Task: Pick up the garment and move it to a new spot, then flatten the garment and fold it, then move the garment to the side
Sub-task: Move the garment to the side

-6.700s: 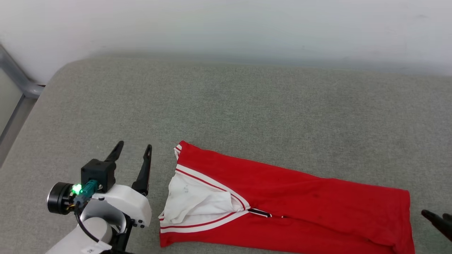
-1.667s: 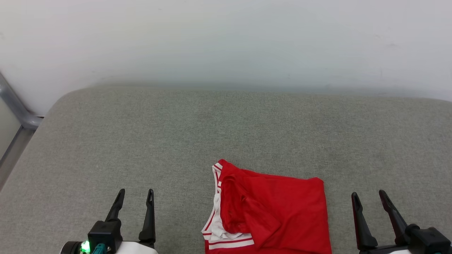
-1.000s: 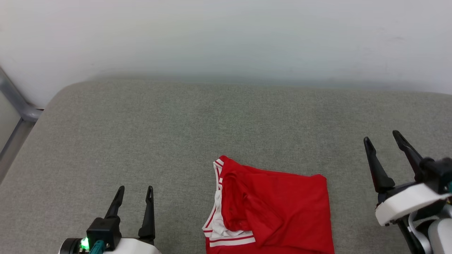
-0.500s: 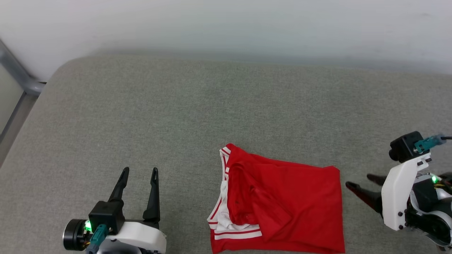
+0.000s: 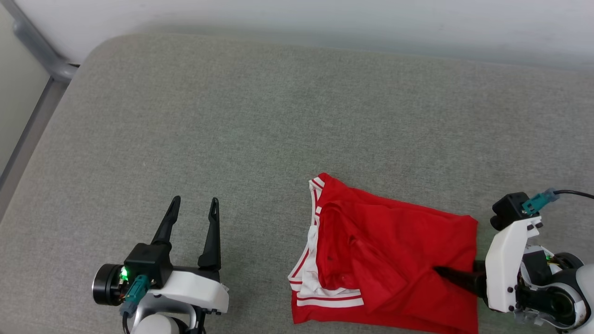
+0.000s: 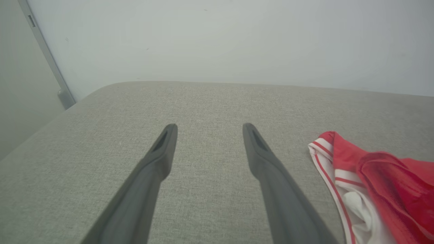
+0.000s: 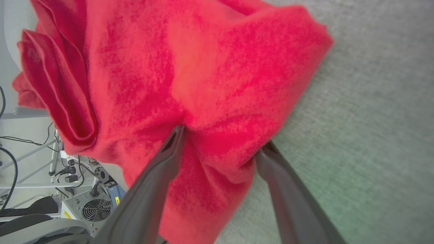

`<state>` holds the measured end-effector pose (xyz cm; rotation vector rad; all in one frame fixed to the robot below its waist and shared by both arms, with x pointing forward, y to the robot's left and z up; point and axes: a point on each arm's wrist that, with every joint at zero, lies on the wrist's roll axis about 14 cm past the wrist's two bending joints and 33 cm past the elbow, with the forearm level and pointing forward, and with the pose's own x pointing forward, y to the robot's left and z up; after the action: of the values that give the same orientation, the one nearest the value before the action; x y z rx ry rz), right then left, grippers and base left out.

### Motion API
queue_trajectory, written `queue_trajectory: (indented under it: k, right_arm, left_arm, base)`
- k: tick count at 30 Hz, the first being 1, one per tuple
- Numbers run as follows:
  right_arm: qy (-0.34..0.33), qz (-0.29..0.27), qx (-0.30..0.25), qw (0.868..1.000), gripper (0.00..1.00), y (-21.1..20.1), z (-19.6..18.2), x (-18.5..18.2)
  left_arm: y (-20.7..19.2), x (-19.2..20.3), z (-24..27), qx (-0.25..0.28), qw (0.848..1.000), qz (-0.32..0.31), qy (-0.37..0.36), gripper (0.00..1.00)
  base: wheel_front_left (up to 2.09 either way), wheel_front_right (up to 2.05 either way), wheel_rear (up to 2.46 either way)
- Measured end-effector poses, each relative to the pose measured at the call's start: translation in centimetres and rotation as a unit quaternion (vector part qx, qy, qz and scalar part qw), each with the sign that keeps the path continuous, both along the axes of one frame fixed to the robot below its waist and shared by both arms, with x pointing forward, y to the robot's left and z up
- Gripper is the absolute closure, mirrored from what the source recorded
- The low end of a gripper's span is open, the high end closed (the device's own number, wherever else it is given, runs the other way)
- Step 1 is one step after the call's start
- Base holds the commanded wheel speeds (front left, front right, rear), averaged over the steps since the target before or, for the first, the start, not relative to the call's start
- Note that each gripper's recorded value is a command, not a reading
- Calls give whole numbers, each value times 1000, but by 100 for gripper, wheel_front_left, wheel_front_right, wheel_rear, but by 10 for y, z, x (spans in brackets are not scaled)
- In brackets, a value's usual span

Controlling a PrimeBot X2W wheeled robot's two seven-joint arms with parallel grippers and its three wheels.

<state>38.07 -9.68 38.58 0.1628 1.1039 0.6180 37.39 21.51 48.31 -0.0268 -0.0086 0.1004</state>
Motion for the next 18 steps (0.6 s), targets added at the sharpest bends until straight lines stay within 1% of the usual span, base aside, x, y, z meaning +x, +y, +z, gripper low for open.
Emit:
queue_trajectory:
  k: [4, 9, 10, 14, 18]
  right_arm:
    - [23, 8, 3, 1000, 0, 11, -17, -3]
    - [16, 17, 8, 1000, 0, 24, -26, -2]
    - [13, 17, 10, 1000, 99, 26, -27, -2]
    - [-13, 23, 15, 1000, 100, 30, -20, 3]
    - [-46, 25, 34, 998, 100, 37, -4, 6]
  left_arm:
    - [2, 3, -2, 1, 1000, 2, 4, 0]
    - [4, 3, -4, 1, 1000, 6, 7, 0]
    - [5, 3, -4, 1, 1000, 6, 8, 0]
    - [5, 1, -4, 1, 1000, 7, 7, 0]
    - [3, -2, -1, -1, 1000, 6, 2, 0]
  base:
    - [0, 0, 0]
    - [0, 0, 0]
    - [0, 0, 0]
    - [0, 0, 0]
    - [0, 0, 0]
